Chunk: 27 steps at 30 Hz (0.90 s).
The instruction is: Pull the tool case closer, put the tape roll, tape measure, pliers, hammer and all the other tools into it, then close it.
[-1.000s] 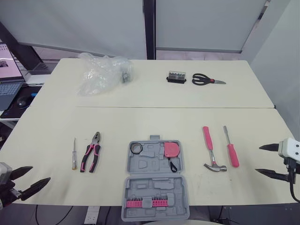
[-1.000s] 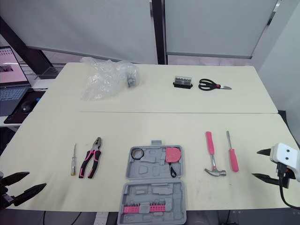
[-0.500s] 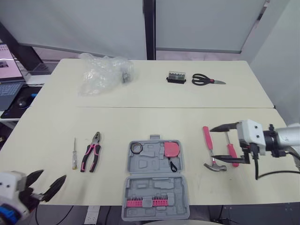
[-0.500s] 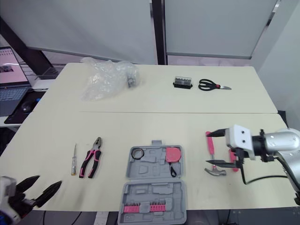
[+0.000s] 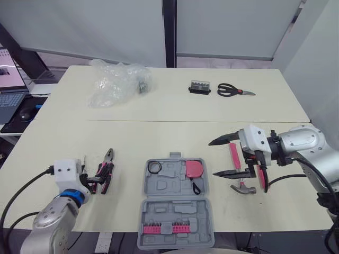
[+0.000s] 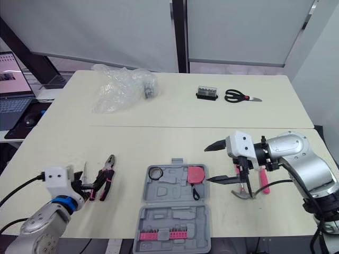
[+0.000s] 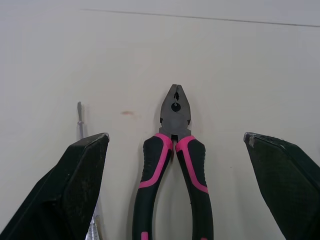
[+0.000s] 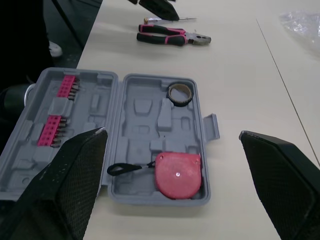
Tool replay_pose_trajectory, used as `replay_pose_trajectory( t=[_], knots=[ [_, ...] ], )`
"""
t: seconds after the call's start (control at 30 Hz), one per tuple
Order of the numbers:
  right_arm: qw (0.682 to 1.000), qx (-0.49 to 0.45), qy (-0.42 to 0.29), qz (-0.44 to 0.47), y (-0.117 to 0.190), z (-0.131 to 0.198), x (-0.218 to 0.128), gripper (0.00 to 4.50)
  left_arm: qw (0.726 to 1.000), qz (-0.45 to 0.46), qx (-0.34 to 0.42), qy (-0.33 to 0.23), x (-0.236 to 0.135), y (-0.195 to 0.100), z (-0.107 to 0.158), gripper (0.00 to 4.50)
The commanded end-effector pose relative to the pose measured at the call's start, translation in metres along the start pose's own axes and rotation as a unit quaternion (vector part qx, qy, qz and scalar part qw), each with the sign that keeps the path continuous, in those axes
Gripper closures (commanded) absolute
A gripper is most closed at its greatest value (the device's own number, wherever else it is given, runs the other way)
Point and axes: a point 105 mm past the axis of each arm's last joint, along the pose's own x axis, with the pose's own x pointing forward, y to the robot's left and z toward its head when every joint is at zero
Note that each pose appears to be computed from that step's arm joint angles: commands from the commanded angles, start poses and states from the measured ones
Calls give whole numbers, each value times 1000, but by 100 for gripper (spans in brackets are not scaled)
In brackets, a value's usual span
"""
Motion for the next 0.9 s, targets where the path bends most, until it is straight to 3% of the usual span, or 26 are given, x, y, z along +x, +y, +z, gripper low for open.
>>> replay_pose_trajectory(
  t=[0.03, 0.8, 0.9],
  knots=[
    [1000, -23, -9, 4, -4, 10, 5, 1, 1000, 13, 9, 21, 10, 3, -1, 0],
    [998, -37, -59, 1, -9, 32, 24, 1, 992, -32, 26, 117, 34, -11, -30, 0],
    [998, -39, -58, 0, -9, 33, 25, 0, 992, -30, 23, 123, 35, -9, -32, 55]
  ],
)
